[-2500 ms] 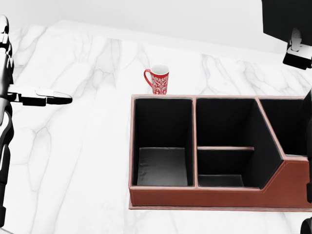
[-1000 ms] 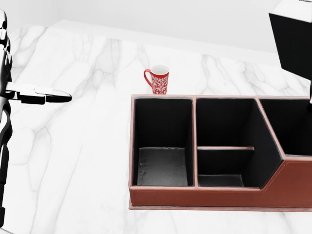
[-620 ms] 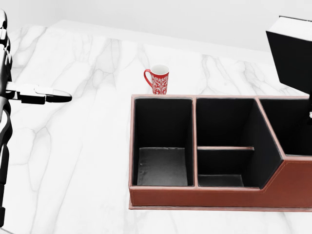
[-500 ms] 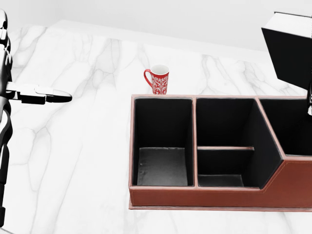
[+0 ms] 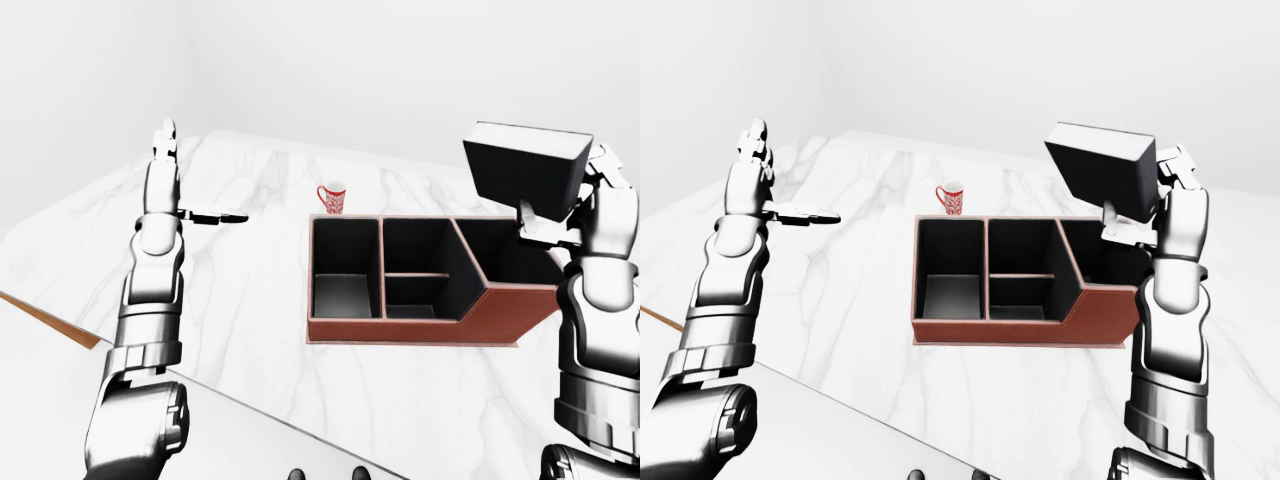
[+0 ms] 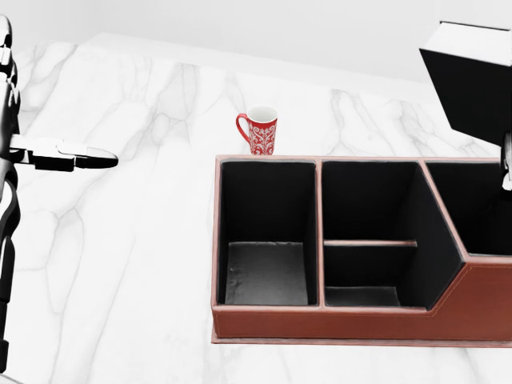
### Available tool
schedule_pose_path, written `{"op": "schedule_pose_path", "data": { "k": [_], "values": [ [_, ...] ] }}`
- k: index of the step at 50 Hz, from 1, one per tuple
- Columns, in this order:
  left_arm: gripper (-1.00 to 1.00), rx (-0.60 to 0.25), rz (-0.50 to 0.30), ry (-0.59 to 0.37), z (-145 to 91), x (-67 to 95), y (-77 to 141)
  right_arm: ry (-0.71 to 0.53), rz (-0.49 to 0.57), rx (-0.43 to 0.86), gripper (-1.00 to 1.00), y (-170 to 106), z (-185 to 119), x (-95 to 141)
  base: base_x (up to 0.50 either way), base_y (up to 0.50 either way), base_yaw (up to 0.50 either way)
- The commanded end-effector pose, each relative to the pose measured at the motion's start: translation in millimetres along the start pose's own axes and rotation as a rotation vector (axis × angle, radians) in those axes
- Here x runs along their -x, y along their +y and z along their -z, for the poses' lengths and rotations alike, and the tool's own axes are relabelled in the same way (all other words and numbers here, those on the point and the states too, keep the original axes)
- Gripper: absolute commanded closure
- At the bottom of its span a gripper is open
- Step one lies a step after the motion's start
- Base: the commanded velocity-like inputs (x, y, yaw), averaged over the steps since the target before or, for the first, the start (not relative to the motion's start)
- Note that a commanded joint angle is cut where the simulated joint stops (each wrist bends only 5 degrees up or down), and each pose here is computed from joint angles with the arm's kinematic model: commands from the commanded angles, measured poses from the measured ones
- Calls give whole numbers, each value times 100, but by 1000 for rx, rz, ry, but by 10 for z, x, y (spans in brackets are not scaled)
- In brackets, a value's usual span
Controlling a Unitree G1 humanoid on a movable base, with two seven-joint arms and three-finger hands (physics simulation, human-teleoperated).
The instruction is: Pick up the book and place it in the right compartment of the caddy.
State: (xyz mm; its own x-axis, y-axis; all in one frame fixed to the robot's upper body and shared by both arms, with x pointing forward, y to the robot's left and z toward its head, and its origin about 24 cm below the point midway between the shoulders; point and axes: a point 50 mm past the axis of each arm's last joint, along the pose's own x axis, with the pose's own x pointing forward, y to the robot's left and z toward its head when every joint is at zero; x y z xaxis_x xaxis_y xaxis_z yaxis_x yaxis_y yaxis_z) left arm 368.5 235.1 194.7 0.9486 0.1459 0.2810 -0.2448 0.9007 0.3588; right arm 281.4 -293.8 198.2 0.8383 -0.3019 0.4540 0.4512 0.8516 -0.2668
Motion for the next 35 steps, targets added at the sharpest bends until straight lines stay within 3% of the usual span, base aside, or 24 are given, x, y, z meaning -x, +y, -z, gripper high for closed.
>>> {"op": "schedule_pose_path", "data": {
  "k": [1,10,22,24,26,35],
  "values": [
    [-100,2,1,-6,-1,19,2,-39,35,2,100,-85,-80,130,0,0,0],
    [-100,6,1,9,24,3,-2,-73,39,-8,100,-158,-156,224,0,0,0],
    [-100,4,-1,1,23,29,9,-49,33,-16,100,-167,-100,313,0,0,0],
    [-100,6,0,22,72,31,-8,20,29,-20,100,-129,58,370,0,0,0],
    [-100,5,1,16,56,29,-5,-23,27,-19,100,-153,-39,346,0,0,0],
    [-100,2,2,22,78,39,-2,16,16,-31,100,-149,49,412,0,0,0]
  ]
}}
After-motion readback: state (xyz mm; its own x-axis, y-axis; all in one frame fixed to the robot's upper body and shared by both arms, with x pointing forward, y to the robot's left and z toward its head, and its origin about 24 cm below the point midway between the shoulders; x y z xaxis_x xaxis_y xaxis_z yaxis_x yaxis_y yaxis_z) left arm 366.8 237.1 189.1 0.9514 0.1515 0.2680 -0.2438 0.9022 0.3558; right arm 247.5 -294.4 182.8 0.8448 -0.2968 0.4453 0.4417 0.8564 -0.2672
